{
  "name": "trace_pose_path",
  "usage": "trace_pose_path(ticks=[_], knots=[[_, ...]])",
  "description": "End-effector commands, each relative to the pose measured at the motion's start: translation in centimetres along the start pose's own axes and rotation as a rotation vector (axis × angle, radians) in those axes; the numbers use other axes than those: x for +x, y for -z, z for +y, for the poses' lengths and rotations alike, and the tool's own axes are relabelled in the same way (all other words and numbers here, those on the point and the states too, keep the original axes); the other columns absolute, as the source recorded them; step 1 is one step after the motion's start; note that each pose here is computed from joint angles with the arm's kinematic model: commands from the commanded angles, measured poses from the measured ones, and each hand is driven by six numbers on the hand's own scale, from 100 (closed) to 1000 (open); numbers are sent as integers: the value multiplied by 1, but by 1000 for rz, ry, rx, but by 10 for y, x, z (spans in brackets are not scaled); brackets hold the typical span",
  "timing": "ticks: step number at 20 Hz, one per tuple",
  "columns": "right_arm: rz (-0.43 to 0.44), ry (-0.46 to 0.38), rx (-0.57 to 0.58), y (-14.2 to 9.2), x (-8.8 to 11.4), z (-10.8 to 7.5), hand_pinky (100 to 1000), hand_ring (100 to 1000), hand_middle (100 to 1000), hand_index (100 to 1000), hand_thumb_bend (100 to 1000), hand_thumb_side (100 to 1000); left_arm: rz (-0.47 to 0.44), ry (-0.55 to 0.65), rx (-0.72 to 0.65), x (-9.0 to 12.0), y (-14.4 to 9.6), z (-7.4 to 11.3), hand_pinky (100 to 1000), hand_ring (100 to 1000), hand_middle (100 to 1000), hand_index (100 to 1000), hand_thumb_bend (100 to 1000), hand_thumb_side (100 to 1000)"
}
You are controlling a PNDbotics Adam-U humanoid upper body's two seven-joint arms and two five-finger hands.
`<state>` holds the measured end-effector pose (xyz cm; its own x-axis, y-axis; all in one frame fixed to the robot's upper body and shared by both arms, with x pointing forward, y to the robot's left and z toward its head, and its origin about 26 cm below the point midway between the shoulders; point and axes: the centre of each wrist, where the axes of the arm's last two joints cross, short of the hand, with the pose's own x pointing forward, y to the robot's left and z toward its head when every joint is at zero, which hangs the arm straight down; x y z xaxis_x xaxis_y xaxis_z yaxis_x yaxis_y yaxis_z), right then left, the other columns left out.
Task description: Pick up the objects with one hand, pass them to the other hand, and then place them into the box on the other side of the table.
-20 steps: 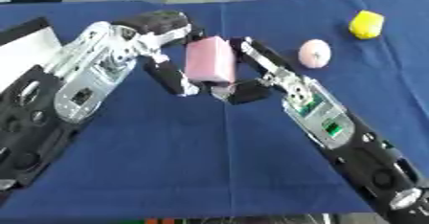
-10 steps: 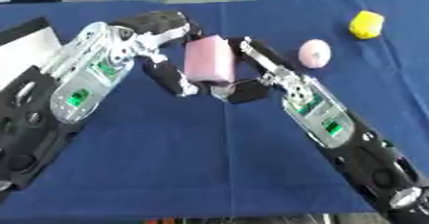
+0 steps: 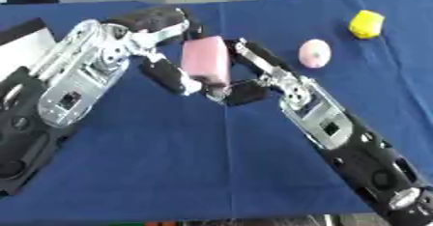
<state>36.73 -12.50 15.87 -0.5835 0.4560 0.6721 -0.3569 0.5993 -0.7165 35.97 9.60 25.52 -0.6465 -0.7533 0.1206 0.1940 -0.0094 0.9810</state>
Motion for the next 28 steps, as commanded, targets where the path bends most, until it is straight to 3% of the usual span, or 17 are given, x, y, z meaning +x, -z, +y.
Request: trace_pose_path(ticks=[1,4,11,18,28], knots=[[-20,-11,21,3,6,2,674,563,421,505,100,242,-50,5,49,12,-7,15,743,728,688,755,220,303],[-24,-11,18,3,7,2,674,563,421,505,100,241,-52,6,40,13,-6,14,732,714,665,737,202,287],[-17,-13,12,3,6,2,686,581,444,530,100,259,-62,-2,47,13,-4,13,695,634,557,605,114,229],[12,-29,-27,3,5,1,730,658,532,635,100,292,-65,4,50,14,-4,13,679,603,507,514,100,242],[33,-85,-5,2,5,0,781,754,676,766,107,362,-67,20,40,14,-4,13,668,583,470,466,100,228]])
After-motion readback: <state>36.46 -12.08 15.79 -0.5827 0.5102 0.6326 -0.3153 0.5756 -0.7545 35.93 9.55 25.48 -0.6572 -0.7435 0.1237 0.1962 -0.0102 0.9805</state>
